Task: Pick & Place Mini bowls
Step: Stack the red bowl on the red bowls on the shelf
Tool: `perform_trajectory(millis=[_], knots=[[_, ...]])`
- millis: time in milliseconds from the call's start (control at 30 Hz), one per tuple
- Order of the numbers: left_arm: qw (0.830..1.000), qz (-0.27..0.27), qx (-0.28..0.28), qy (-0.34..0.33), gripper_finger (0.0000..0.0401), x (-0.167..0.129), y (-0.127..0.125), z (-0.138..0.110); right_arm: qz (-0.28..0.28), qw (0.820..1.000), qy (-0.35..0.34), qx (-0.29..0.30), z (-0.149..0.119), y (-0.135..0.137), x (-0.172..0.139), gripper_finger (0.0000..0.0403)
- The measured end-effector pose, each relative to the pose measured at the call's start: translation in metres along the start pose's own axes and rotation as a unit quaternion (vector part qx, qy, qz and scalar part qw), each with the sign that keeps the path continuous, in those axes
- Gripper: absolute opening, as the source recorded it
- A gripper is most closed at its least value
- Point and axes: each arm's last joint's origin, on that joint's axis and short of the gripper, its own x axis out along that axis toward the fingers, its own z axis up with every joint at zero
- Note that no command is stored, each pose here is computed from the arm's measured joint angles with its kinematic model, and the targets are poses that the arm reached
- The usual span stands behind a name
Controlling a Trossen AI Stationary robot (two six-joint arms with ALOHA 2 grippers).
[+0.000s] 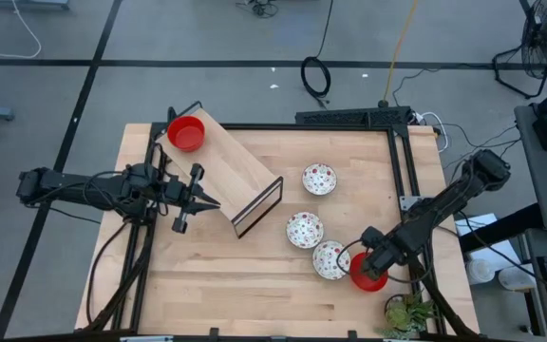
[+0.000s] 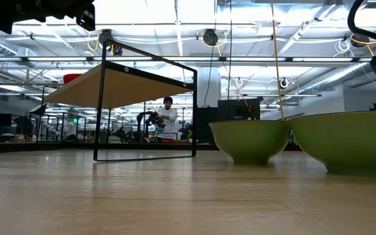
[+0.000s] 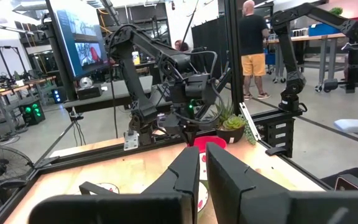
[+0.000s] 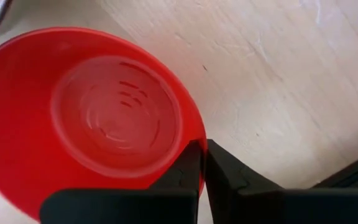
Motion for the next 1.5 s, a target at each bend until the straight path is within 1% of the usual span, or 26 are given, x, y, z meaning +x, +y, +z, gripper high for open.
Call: perform_trajectory(millis=[400,600,700,767,833,900,1033,1100,1167,1233,1333,1400,1500], knots=[[1.000,0.004,0.000,0.001,0.0035,0.000,0.000,0.000,0.082,0.997,-0.013,-0.007,-0.003,-0.014,-0.028,0.0000],[1.000,0.015,0.000,0.002,0.0035,0.000,0.001,0.000,0.124,0.991,-0.042,-0.017,-0.004,-0.024,-0.042,0.0000],[1.000,0.016,0.000,0.002,0.0035,0.000,0.001,0.000,0.140,0.986,-0.079,-0.035,-0.003,-0.027,-0.048,0.0000],[1.000,0.016,0.000,0.002,0.0035,0.000,0.001,0.000,0.150,0.980,-0.122,-0.051,-0.001,-0.029,-0.052,0.0000],[1.000,0.016,0.000,0.002,0.0035,0.000,0.001,0.000,0.165,0.968,-0.172,-0.073,0.001,-0.026,-0.056,0.0000],[1.000,0.016,0.000,0.002,0.0035,0.000,0.001,0.000,0.177,0.953,-0.224,-0.100,0.004,-0.023,-0.059,0.0000],[1.000,0.016,0.000,0.002,0.0035,0.000,0.001,0.000,0.197,0.912,-0.320,-0.168,0.007,-0.013,-0.068,0.0000],[1.000,0.016,0.000,0.002,0.0035,0.000,0.001,0.000,0.192,0.881,-0.383,-0.200,0.010,-0.007,-0.073,0.0000],[1.000,0.016,0.000,0.002,0.0035,0.000,0.001,0.000,0.176,0.841,-0.460,-0.223,0.014,-0.002,-0.076,0.0000],[1.000,0.016,0.000,0.002,0.0035,0.000,0.001,0.000,0.144,0.798,-0.531,-0.247,0.020,0.002,-0.074,0.0000],[1.000,0.016,0.008,0.002,0.0035,0.000,0.001,0.000,0.116,0.735,-0.612,-0.267,0.034,0.005,-0.072,0.0000],[0.999,0.016,0.029,0.002,0.0035,0.000,0.001,0.000,0.118,0.698,-0.655,-0.266,0.046,0.004,-0.070,0.0000],[0.998,0.016,0.053,-0.002,0.0035,0.003,0.002,-0.001,0.127,0.637,-0.706,-0.281,0.061,-0.003,-0.070,0.0000]])
